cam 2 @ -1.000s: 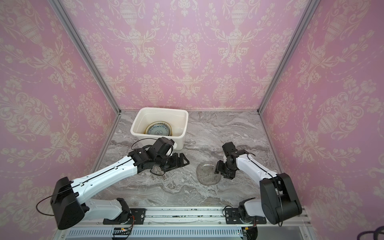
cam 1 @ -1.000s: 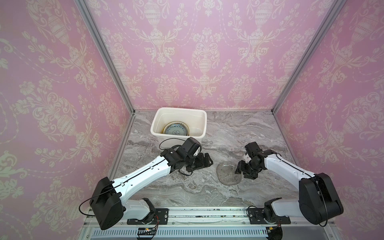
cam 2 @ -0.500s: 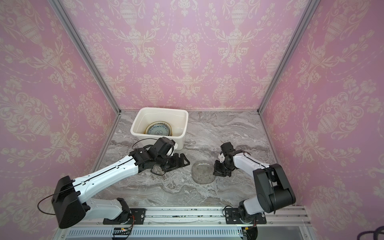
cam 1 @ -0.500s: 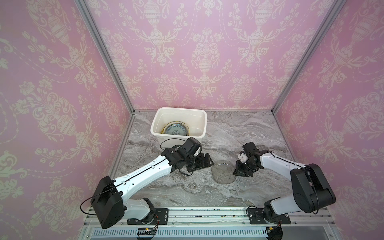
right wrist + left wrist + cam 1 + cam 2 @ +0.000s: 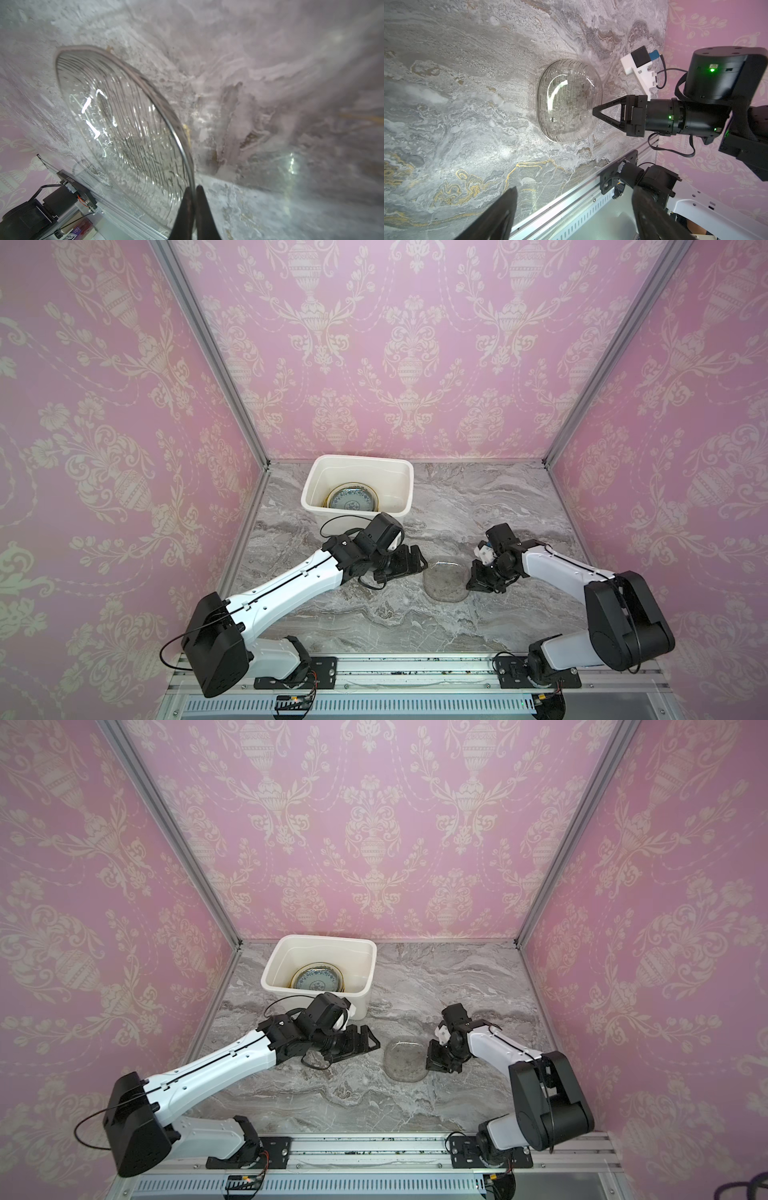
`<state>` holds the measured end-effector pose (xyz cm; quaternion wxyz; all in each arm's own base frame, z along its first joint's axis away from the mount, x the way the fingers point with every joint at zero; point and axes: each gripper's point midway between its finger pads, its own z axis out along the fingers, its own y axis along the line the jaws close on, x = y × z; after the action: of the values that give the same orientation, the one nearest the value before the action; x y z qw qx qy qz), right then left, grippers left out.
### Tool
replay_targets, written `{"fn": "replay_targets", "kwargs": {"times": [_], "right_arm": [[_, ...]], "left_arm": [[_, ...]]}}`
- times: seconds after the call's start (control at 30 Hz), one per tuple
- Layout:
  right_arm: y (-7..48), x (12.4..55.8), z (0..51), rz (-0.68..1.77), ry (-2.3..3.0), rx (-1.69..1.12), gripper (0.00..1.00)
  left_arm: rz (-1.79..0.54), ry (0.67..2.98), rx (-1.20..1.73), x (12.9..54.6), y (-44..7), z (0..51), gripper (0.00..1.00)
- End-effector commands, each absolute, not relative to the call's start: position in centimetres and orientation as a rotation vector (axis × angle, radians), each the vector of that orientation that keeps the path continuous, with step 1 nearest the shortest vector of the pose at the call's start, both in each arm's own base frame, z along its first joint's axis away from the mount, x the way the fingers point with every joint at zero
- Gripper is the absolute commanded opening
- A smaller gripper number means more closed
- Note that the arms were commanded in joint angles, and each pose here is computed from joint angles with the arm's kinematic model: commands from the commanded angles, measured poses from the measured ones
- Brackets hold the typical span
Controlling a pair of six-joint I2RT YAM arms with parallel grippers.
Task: Place the plates into the plastic bin on the countertop
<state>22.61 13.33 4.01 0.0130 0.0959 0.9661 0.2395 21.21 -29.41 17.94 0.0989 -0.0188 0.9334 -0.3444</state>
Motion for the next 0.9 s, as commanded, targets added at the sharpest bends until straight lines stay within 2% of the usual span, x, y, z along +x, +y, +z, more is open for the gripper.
{"fn": "replay_targets", "kwargs": {"times": [0.0,0.3,0.6,0.87], "right_arm": [[13.6,23.6,8.4,0.777,2.919,0.234,0.00],[16.2,23.1,19.0,1.052,2.701,0.099,0.00],[18.9,21.1,23.9,1.163,2.615,-0.100,0.00],[19.7,20.9,25.2,1.215,2.577,-0.114,0.00]], "left_arm": [[-1.016,2.689,0.043,21.3,-29.2,20.9,0.88],[-0.945,2.509,0.223,22.2,-28.1,25.8,0.81],[-1.020,2.411,0.221,23.3,-28.6,27.7,0.70],[-1.019,2.381,0.204,23.8,-28.7,28.2,0.39]]}}
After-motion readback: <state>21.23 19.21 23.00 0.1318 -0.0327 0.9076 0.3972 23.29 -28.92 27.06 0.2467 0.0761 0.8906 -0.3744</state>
